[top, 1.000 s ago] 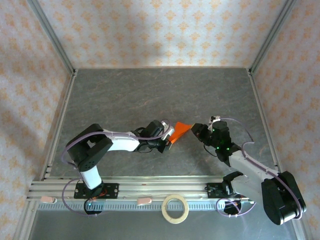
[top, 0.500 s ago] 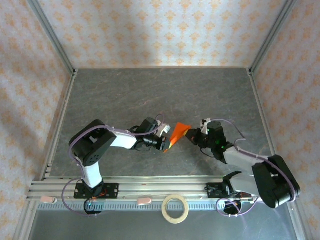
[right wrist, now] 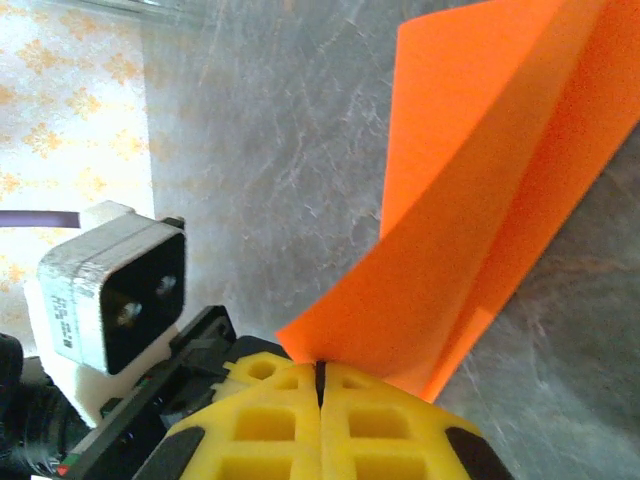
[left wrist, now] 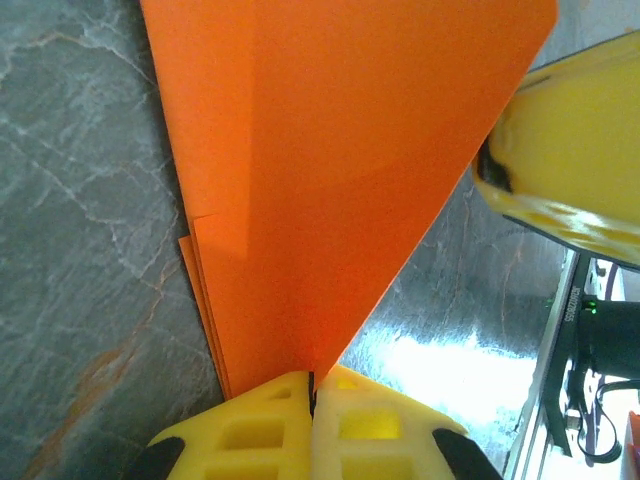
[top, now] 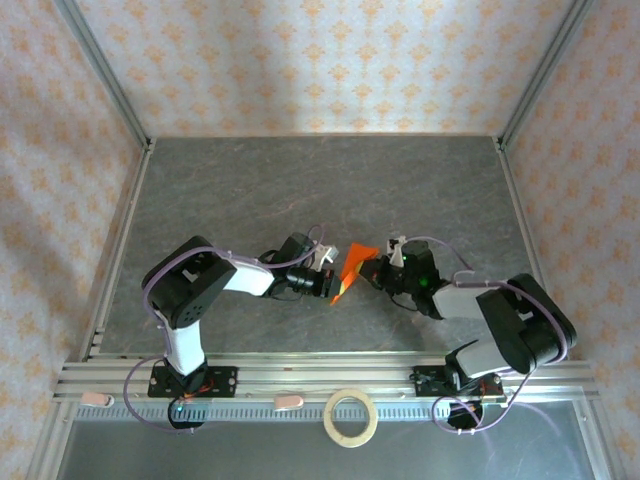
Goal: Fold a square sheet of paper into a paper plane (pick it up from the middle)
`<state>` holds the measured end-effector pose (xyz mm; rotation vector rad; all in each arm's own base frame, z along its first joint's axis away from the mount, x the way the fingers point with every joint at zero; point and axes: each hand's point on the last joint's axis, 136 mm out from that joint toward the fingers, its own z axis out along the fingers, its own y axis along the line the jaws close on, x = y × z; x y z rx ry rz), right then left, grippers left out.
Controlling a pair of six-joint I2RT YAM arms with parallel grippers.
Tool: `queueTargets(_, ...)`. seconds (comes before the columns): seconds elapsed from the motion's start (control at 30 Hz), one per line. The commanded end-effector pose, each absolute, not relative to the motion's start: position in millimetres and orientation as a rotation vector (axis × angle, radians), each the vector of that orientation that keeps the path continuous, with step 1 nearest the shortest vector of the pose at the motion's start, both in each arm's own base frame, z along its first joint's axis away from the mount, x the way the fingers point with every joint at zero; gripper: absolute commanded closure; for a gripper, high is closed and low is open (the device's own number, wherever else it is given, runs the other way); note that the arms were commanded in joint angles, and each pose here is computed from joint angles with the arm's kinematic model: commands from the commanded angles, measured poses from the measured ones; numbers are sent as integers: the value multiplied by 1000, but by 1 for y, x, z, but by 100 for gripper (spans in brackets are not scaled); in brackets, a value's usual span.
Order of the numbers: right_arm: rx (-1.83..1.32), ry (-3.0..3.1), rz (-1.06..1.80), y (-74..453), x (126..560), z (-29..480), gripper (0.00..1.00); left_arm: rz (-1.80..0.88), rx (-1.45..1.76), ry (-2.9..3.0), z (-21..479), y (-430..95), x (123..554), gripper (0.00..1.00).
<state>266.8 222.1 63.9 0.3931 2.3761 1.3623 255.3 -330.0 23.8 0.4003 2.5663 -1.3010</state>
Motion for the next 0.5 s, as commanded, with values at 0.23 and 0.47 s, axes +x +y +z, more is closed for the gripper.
queueTargets(0.23, 370, 2341, 1428, 238, 284, 71, 100, -1373, 263, 2582, 14, -335, 258, 100)
queueTargets(0.47, 374, 2362, 1421, 238, 288, 63, 100, -1370, 191, 2582, 11, -329, 259, 100)
